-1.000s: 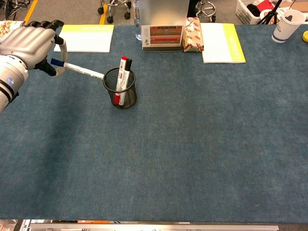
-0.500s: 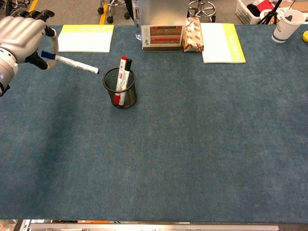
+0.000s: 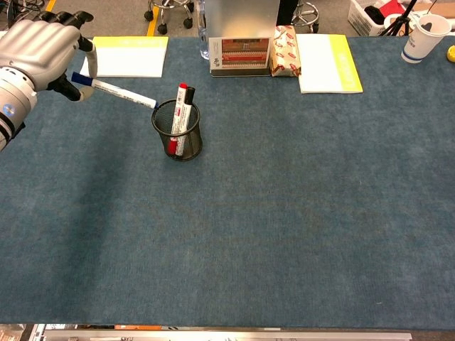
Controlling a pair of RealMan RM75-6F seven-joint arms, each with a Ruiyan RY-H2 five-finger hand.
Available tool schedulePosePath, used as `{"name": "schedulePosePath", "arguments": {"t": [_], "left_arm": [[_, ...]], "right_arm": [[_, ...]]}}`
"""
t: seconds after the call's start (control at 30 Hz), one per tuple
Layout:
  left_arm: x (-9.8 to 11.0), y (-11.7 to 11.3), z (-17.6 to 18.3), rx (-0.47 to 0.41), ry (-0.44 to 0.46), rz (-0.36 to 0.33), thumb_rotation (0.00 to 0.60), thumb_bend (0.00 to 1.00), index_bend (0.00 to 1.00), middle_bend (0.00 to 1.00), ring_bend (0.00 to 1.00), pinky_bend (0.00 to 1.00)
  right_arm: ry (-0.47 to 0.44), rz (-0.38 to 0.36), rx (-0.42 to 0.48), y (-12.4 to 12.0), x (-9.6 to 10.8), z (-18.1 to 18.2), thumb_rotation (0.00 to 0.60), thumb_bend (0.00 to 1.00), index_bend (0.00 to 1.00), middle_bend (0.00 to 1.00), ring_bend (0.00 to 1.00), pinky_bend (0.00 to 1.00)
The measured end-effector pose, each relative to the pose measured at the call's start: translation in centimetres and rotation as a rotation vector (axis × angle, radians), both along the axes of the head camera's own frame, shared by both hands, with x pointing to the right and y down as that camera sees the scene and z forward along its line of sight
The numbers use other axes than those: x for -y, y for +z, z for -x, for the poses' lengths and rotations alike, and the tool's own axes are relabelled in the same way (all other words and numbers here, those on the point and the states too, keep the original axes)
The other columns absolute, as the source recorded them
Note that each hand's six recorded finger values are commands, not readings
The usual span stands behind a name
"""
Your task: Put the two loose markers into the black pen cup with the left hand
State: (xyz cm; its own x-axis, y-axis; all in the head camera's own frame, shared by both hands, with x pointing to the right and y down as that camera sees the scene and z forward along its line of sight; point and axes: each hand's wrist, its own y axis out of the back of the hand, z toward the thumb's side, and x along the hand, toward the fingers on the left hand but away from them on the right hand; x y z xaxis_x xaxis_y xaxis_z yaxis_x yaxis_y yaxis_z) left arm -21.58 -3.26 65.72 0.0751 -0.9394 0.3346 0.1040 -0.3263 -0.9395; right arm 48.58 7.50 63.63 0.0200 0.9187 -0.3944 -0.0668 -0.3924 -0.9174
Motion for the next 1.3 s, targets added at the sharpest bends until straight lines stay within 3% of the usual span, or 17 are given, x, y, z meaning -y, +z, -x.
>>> {"name": "schedulePosePath", "arguments": {"t": [0.4,0.83,1.3], "left_arm": [[-0.3,-0.1,-1.2,-0.017,0.015,0.016,0.6,0.3,0.63,0.0,0.0,0.01],[-1.0,1.4,-3.0,-0.007,0.072,0.052,0.6,0.3,0.63,0.0,0.0,0.01],[-1.7,2.3,-5.2,0.066,0.215,-0.009,0.6,0.3,0.62,0.0,0.0,0.01]], "right_arm": [[0.0,0.004,-0.001,0.1,0.0,0.0,0.6,0.12,0.48,0.39,0.42,0.44],[0.001,0.001,0.001,0.0,0.0,0.0,0.6,0.12,0.48,0.39,0.42,0.44],[0.002,0.005,-0.001,0.1,0.0,-0.1,0.6,0.12,0.48,0.39,0.42,0.44]]}}
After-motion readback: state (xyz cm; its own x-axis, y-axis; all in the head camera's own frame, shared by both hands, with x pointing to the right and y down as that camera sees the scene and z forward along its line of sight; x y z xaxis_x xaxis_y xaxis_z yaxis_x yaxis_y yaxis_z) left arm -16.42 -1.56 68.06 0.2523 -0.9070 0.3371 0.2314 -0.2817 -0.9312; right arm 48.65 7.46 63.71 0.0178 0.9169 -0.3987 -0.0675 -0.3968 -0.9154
